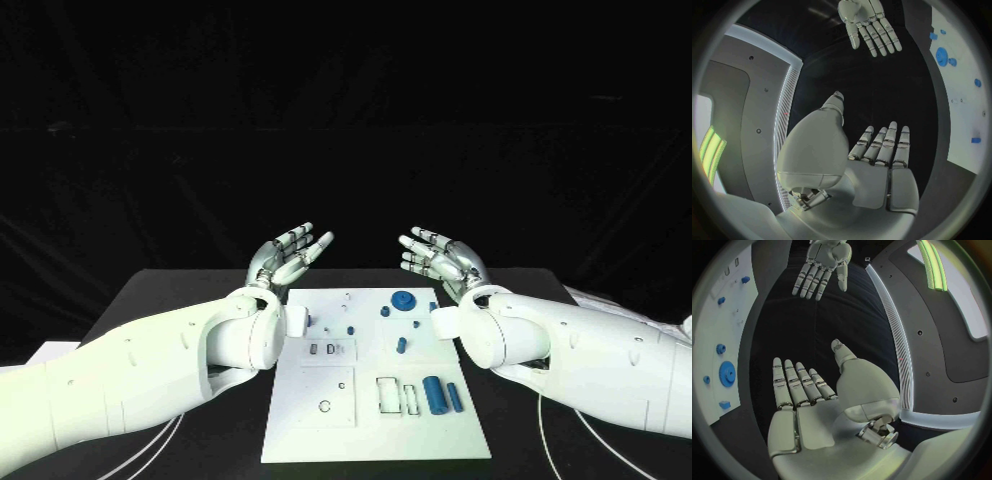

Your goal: Assemble the parts on the task board

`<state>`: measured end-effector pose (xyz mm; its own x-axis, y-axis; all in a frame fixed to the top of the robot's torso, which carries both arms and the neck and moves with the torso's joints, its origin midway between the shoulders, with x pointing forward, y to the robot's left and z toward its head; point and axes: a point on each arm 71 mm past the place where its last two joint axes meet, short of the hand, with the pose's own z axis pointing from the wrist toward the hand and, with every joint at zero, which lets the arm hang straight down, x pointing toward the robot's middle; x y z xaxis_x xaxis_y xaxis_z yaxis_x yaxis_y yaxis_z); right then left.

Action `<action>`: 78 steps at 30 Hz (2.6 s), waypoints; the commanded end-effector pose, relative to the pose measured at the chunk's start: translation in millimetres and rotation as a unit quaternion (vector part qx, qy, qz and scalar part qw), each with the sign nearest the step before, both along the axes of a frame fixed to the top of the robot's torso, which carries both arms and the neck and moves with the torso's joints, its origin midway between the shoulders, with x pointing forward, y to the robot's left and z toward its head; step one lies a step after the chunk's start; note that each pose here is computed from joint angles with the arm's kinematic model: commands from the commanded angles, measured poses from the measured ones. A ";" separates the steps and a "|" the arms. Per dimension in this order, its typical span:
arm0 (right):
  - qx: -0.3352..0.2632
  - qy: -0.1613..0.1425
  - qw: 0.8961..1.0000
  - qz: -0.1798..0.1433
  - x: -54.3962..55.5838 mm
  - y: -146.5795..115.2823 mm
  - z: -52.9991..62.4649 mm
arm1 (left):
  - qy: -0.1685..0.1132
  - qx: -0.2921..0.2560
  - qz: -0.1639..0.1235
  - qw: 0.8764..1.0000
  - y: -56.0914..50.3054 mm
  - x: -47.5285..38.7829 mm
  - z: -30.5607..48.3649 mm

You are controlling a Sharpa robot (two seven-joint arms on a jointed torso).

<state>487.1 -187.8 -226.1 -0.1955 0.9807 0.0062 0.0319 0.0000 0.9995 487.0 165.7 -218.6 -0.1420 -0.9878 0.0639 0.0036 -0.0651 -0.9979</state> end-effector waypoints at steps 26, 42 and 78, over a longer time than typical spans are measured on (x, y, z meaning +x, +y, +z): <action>-0.220 -0.129 0.958 0.129 16.6 -20.0 28.1 | -0.024 -0.035 -0.053 0.998 18.0 -13.6 8.8; -0.497 -0.164 0.830 0.192 31.2 -12.2 42.3 | 0.061 -0.137 -0.119 0.981 3.2 -45.1 22.2; -0.663 -0.208 0.691 0.199 36.7 10.0 52.9 | 0.060 -0.148 -0.164 0.973 -5.5 -65.5 44.6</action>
